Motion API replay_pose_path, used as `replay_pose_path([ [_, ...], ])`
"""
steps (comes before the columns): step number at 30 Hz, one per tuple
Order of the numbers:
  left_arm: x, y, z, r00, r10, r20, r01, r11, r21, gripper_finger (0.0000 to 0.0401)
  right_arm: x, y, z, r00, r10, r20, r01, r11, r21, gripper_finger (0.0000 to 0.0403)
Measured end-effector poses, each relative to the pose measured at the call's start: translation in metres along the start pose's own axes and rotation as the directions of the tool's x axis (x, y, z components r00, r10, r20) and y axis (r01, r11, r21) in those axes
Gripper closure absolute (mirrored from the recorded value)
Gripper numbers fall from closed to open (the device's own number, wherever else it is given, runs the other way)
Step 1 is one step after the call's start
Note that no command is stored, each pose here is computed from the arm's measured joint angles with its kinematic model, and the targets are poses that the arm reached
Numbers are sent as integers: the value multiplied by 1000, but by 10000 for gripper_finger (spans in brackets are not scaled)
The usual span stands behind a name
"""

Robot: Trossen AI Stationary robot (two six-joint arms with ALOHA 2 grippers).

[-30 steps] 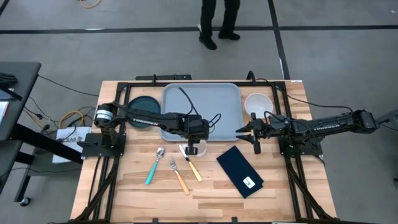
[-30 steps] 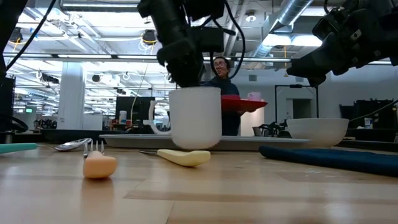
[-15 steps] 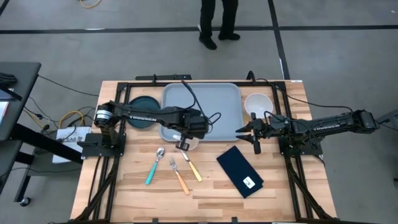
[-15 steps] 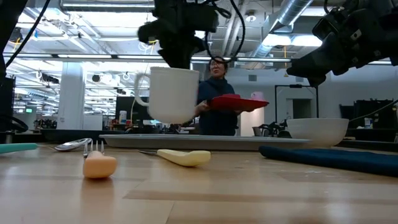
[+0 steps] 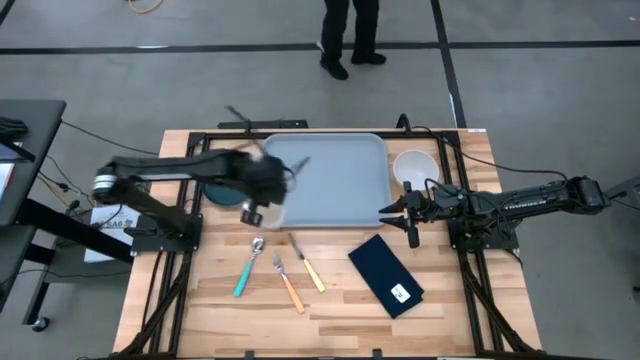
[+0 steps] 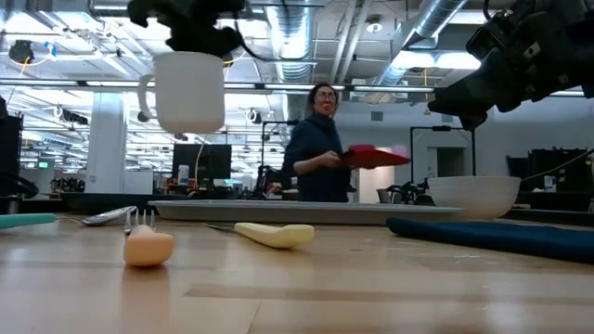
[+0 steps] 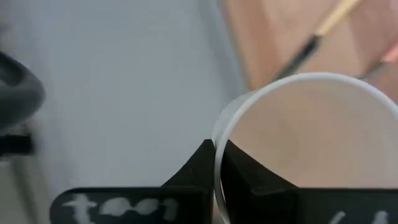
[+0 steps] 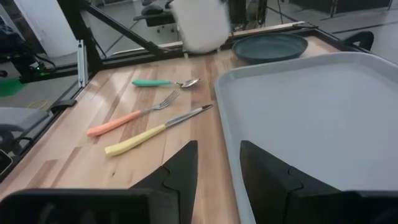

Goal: Set up tray
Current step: Put the white mug at the top left of the gray serving tray

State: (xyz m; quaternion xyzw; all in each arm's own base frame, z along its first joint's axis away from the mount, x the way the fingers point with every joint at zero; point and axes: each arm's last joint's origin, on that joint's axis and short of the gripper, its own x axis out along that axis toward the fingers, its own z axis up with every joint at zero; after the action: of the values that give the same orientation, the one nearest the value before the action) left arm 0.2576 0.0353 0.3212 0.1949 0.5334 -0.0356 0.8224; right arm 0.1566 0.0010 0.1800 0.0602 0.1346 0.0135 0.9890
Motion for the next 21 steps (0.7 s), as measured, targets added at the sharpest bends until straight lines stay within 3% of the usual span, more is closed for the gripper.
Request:
replay_pose_path([
  [4, -26, 14, -28, 974, 211, 84, -220, 969, 110, 401, 0, 0, 1, 1000, -7, 13, 7, 1000, 10, 290],
  [9, -38, 27, -37, 945, 289, 153, -322, 906, 276, 401, 0, -2, 3, 997, -74, 34, 73, 997, 18, 290],
  [13, -27, 37, -32, 943, 291, 161, -331, 870, 367, 401, 0, -3, 3, 995, -96, 41, 96, 995, -8, 290],
  [16, -11, 45, -32, 963, 230, 144, -270, 858, 437, 401, 0, -3, 5, 994, -95, 55, 98, 994, -50, 290],
  [21, 26, 70, -38, 984, 169, 61, -179, 888, 423, 401, 0, -2, 6, 993, -97, 66, 101, 993, -68, 290],
])
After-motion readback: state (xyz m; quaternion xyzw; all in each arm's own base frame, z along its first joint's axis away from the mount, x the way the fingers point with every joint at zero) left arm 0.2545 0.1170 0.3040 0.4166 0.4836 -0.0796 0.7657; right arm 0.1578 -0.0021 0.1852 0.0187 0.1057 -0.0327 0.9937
